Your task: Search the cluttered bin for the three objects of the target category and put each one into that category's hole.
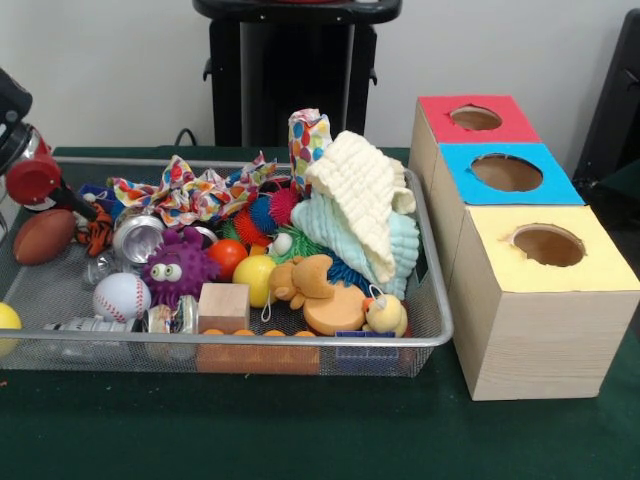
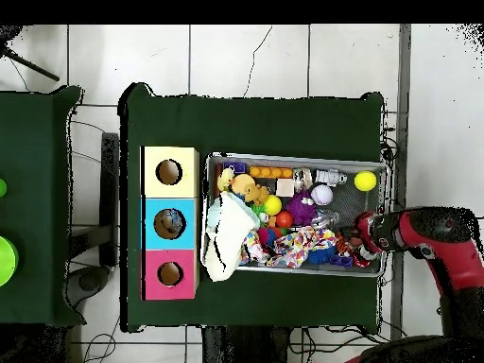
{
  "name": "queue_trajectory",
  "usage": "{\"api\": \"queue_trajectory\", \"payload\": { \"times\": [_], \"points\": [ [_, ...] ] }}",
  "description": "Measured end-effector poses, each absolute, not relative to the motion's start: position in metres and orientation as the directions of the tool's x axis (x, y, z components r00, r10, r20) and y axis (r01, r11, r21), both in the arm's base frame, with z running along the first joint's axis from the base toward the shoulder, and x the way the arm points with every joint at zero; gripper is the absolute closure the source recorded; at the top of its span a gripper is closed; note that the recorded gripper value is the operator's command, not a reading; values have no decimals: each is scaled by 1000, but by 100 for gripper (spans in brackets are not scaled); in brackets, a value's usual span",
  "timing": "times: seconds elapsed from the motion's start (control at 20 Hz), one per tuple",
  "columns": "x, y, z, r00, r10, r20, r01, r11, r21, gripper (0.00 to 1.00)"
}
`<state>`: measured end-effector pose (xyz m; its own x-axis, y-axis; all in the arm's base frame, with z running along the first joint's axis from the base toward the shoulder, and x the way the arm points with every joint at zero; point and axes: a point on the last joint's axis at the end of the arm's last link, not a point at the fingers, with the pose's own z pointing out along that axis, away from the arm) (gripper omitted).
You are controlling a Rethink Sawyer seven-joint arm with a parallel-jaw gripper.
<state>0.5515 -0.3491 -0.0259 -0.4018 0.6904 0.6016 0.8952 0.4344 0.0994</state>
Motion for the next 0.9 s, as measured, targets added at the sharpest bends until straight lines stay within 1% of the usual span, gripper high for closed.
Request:
{"api": "queue_trajectory", "payload": {
  "times": [0.4,0.9],
  "points": [
    [555,-355,-47,-409,694,593,891,443,96,100],
    [560,-361,-52,-414,700,582,891,443,101,100]
  ]
}}
